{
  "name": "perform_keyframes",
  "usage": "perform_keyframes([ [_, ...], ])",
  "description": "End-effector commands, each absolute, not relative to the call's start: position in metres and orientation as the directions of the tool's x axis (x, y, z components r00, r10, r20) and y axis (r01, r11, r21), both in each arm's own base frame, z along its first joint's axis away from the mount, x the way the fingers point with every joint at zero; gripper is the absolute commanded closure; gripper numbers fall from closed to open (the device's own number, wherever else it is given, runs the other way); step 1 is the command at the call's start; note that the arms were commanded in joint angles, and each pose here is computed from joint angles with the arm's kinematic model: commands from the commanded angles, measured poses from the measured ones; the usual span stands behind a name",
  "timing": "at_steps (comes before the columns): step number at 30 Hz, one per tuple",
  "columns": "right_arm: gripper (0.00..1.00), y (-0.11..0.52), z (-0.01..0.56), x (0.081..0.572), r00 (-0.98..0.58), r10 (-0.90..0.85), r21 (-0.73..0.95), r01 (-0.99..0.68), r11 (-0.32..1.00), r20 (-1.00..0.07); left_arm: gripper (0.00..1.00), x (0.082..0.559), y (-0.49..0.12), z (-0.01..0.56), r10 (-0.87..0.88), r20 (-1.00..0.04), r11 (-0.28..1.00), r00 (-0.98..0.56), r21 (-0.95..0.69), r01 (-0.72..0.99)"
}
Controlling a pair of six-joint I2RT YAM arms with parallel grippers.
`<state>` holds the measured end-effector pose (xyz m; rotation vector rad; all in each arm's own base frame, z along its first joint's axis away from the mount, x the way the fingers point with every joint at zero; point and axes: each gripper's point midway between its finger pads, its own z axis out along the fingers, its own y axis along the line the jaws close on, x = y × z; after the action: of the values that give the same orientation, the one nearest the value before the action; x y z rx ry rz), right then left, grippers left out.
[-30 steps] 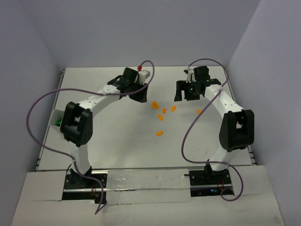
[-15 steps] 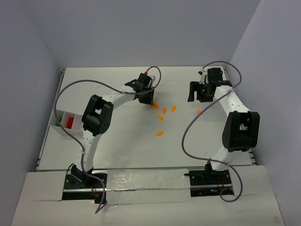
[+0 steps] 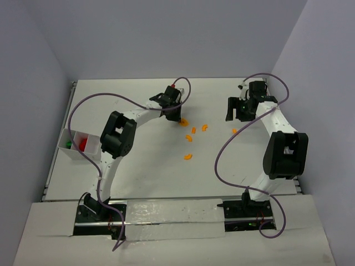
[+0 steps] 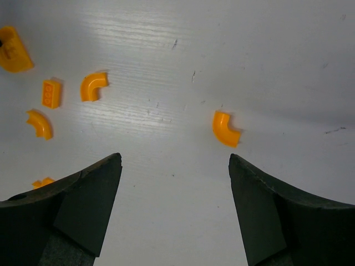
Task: Sort the legos into containers by color
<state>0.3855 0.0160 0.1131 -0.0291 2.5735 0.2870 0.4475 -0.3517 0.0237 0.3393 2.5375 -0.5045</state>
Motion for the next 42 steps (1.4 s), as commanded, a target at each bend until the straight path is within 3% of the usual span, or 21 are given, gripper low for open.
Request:
perform_keyframes([
  [1,0.16,0.009,0.134,0.386,-0.821,0.027,0.176,-0.090,0.980,-0.570,0.86,0.449,-0.353,0.016,0.151,-0.540,0.904,-0.828,-0.263,0.336],
  [8,0.16,0.007,0.132,0.387,-0.824,0.012,0.163,-0.098,0.982,-0.566,1.00,0.439,-0.351,0.017,0.209,-0.558,0.903,-0.804,-0.205,0.377],
  [12,0.16,0.002,0.129,0.385,-0.827,-0.010,0.135,-0.103,0.985,-0.563,1.00,0.437,-0.351,0.035,0.226,-0.586,0.893,-0.778,-0.196,0.406],
  [21,0.16,0.006,0.130,0.381,-0.825,-0.019,0.159,-0.132,0.978,-0.565,1.00,0.424,-0.303,0.146,0.296,-0.718,0.856,-0.630,-0.093,0.509],
  [27,0.16,0.000,0.124,0.376,-0.827,-0.071,0.110,-0.159,0.981,-0.558,1.00,0.392,-0.209,0.185,0.405,-0.695,0.837,-0.593,0.022,0.546],
  [37,0.16,-0.007,0.111,0.380,-0.846,-0.102,0.079,-0.167,0.983,-0.523,1.00,0.343,-0.033,0.186,0.473,-0.559,0.880,-0.681,0.331,0.339],
  [42,0.17,-0.005,0.109,0.382,-0.851,-0.096,0.094,-0.167,0.981,-0.516,1.00,0.326,0.014,0.190,0.507,-0.509,0.843,-0.696,0.460,0.278],
])
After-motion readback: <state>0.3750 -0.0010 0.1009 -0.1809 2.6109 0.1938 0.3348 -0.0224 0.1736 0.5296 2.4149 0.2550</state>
